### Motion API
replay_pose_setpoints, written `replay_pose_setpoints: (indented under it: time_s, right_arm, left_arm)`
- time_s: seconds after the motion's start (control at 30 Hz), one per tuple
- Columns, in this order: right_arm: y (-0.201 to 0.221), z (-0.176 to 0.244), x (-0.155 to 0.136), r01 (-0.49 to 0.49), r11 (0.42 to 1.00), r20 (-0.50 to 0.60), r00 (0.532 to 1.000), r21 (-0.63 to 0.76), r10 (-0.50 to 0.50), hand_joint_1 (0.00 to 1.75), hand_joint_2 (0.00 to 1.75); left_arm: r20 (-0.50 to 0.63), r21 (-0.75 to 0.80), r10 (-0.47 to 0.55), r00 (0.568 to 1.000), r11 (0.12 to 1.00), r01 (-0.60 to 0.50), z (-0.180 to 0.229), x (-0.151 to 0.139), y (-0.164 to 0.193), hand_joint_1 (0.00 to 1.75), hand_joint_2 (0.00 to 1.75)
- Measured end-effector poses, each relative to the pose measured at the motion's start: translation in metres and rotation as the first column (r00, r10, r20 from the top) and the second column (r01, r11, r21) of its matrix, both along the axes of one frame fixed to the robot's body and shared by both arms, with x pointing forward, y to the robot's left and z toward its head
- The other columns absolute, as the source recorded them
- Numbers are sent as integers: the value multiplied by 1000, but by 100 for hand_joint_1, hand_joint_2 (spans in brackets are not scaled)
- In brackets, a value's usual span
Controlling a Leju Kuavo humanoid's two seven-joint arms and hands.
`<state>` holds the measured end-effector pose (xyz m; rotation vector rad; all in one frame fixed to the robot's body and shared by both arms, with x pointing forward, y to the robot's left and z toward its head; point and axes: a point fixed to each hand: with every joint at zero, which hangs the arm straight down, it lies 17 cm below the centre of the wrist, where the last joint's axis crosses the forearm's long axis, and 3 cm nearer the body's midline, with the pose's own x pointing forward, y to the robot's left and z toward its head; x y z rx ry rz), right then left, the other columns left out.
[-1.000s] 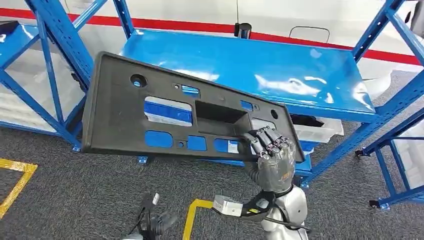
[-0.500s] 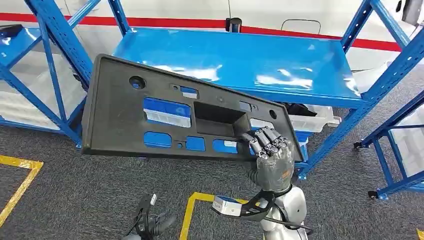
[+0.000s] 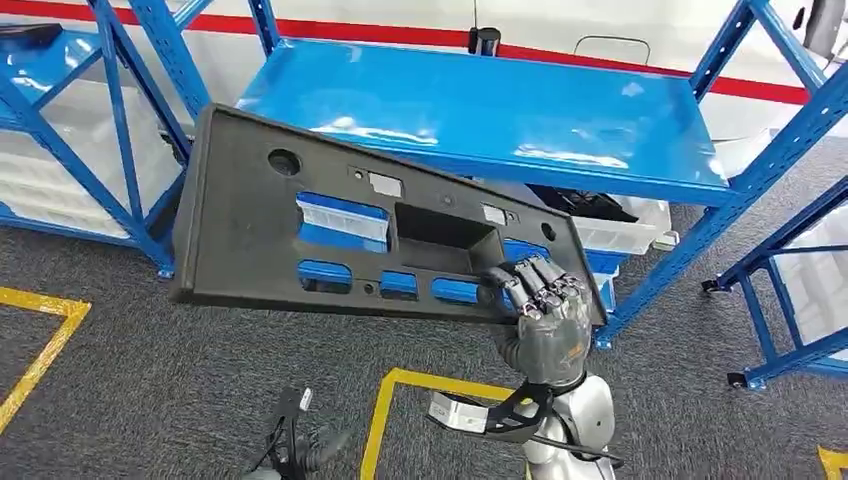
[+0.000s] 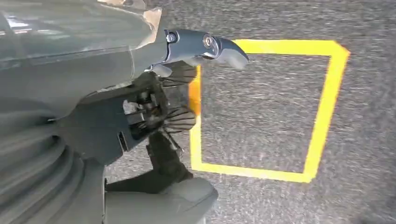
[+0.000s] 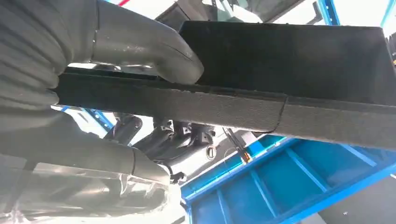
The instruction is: Take the parts from the cabinet and place them on the table.
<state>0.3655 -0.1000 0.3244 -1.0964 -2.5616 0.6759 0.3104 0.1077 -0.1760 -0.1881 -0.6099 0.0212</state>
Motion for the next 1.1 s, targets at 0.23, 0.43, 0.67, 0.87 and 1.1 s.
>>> replay_pose_setpoints:
  time_s: [0.23,0.43,0.67,0.87,1.1]
  right_arm:
    - [1,1,1,-3,1000,2,1000,1,3,175,175]
    - [4,1,0,-14,1000,0,1000,5,14,175,175]
    - [6,-4,0,-8,1000,-7,1000,-19,8,175,175]
    - [4,-7,-7,7,999,-9,1000,-31,-8,175,175]
    - [0,-14,-9,14,999,-23,1000,-36,-15,175,175]
  left_arm:
    - [2,-3,2,1000,1000,-2,1,1,-1,0,175]
    - [-3,6,6,1000,1000,-6,-3,-2,5,0,175]
    - [1,2,-33,999,999,33,-6,-8,8,0,175]
    - [2,13,-61,998,998,61,-9,-12,14,0,175]
    - [-16,15,-54,998,998,54,-14,-19,19,0,175]
